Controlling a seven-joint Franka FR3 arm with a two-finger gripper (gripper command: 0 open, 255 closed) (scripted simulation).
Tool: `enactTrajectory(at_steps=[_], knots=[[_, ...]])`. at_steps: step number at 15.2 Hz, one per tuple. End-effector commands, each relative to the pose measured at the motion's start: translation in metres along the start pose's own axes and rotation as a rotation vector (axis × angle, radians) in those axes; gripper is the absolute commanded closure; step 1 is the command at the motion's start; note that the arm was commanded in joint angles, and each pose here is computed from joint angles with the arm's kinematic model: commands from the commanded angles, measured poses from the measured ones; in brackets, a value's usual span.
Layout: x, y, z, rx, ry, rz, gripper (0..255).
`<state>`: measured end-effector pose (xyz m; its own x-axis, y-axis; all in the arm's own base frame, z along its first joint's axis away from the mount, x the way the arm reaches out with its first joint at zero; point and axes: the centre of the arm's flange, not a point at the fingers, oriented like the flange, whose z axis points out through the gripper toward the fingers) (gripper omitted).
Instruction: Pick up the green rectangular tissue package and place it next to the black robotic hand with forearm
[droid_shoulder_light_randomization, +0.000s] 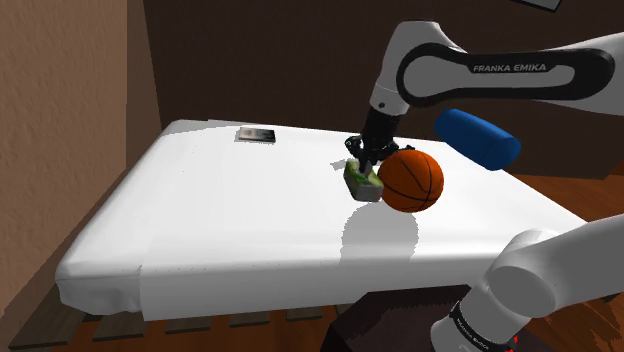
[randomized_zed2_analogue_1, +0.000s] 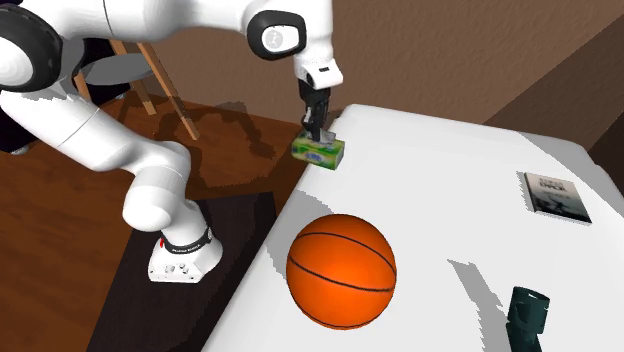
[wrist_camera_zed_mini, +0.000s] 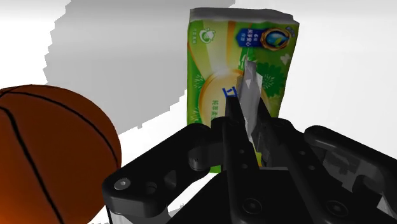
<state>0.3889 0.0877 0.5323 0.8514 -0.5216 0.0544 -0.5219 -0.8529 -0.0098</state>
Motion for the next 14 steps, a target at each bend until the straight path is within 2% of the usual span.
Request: enactTrajectory(at_steps=[1,14], knots=[[0.001,0.000,-0.009,0.000,0.000,0.000,255],[0.132,0.111,-0.003,0.000,0.000,0.000,255]])
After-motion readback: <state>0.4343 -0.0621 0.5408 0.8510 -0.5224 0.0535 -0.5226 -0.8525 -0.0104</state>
